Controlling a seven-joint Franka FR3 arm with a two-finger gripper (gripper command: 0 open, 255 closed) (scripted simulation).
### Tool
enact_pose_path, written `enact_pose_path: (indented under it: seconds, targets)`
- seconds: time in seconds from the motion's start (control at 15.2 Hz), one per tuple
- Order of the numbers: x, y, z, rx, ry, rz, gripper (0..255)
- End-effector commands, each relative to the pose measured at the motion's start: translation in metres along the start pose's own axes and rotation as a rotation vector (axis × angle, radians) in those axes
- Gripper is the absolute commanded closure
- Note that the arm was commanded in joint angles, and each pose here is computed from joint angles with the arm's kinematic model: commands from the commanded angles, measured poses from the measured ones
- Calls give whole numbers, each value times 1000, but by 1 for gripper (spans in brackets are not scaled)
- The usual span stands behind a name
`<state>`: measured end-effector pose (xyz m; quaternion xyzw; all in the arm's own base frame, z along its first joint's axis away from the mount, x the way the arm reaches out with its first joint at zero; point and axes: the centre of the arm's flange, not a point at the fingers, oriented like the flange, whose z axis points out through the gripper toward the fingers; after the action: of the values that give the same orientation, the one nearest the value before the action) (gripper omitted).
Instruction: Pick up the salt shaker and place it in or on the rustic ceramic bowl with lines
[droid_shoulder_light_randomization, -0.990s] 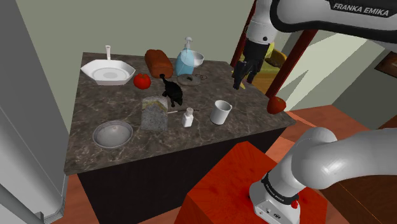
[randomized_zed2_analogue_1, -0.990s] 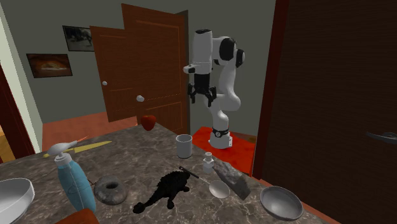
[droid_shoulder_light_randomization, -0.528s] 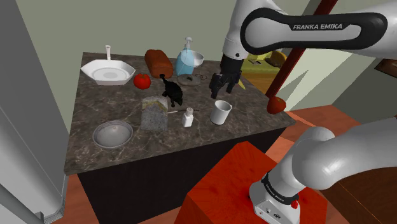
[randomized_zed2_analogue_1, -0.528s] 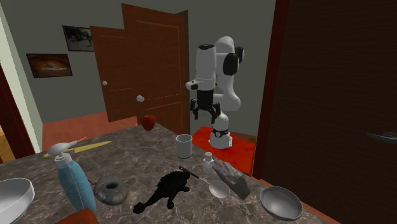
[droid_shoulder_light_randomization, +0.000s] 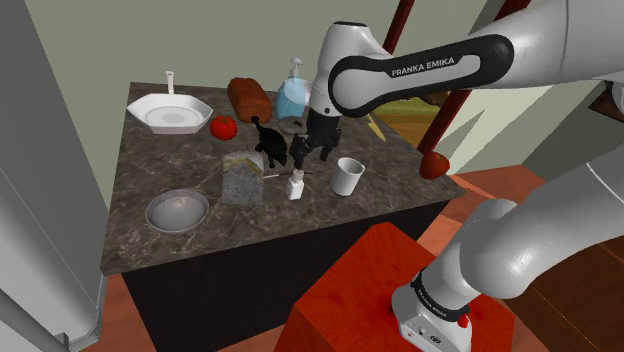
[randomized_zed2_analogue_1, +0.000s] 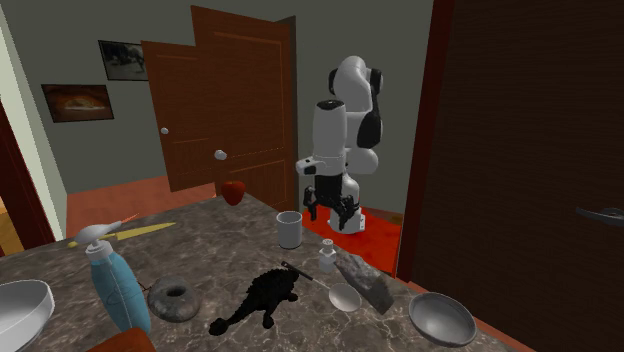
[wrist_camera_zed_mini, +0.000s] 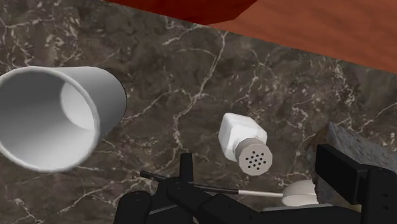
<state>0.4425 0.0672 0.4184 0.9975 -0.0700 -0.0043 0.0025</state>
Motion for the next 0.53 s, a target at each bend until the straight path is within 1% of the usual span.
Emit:
enact_pose_path:
  seconds: [0.0,0.46]
  targets:
    - [10,-12,11,8,9,7,0]
    - [11,-13,48,8,9,7,0]
